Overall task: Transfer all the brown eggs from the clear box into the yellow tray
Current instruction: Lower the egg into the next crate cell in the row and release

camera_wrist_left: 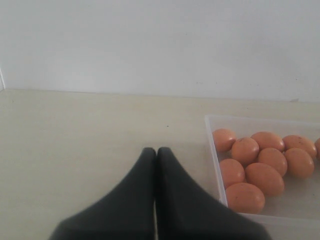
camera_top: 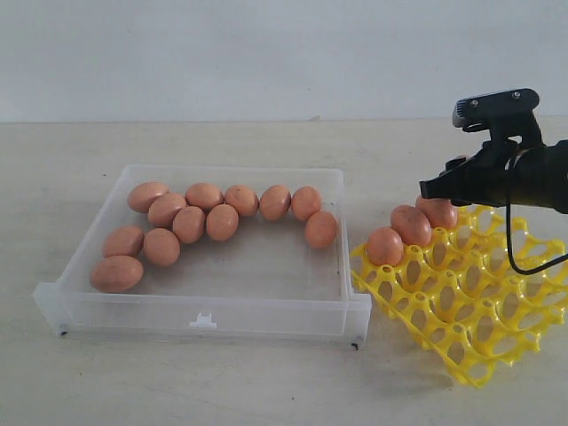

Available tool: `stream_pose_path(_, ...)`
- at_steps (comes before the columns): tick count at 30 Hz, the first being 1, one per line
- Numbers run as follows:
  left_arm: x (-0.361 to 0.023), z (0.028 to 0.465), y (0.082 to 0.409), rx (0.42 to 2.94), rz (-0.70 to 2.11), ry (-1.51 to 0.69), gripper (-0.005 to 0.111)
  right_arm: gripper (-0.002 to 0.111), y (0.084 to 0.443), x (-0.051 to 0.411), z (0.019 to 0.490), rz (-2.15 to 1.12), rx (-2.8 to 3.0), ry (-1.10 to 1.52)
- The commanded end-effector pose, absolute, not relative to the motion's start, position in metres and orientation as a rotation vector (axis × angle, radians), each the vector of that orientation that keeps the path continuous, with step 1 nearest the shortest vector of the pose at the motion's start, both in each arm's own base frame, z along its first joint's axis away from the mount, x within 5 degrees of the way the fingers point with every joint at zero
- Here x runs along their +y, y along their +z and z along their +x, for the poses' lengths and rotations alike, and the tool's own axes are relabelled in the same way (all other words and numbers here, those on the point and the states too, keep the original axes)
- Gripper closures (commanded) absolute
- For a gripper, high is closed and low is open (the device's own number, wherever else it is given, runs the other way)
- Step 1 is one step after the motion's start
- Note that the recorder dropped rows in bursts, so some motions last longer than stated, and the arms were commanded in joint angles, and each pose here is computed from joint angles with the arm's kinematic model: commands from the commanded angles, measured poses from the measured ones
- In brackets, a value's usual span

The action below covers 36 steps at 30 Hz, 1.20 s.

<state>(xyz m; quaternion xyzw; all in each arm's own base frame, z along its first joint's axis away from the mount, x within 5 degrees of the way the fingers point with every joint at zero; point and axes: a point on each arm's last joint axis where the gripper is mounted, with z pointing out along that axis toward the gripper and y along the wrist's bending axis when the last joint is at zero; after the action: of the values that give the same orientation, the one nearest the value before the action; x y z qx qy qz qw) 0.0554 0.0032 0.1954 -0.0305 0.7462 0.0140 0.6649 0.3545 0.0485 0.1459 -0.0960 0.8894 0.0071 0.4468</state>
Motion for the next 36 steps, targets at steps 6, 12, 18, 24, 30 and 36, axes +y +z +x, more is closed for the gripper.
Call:
stream_pose_path(6,0.003,0.056,0.195,1.685,-0.066,0.036,0.111,0.058,0.149,0.05,0.363,-0.238,2.196,0.019)
stream_pose_path(12,0.003,0.056,0.195,1.685,-0.066,0.036,0.111,0.058,0.141,0.05,0.363,-0.245,2.248,0.019)
stream_pose_path(18,0.003,0.056,0.195,1.685,-0.066,0.036,0.111,0.058,0.138,0.05,0.363,-0.246,2.257,0.019)
stream_pose_path(24,0.003,0.056,0.195,1.685,-0.066,0.036,0.111,0.058,0.137,0.05,0.362,-0.248,2.268,0.019)
stream_pose_path(30,0.003,0.056,0.195,1.685,-0.066,0.036,0.111,0.058,0.136,0.05,0.361,-0.25,2.289,0.02)
stream_pose_path(36,0.003,0.056,0.195,1.685,-0.066,0.036,0.111,0.045,0.135,0.05,0.36,-0.247,2.3,0.022)
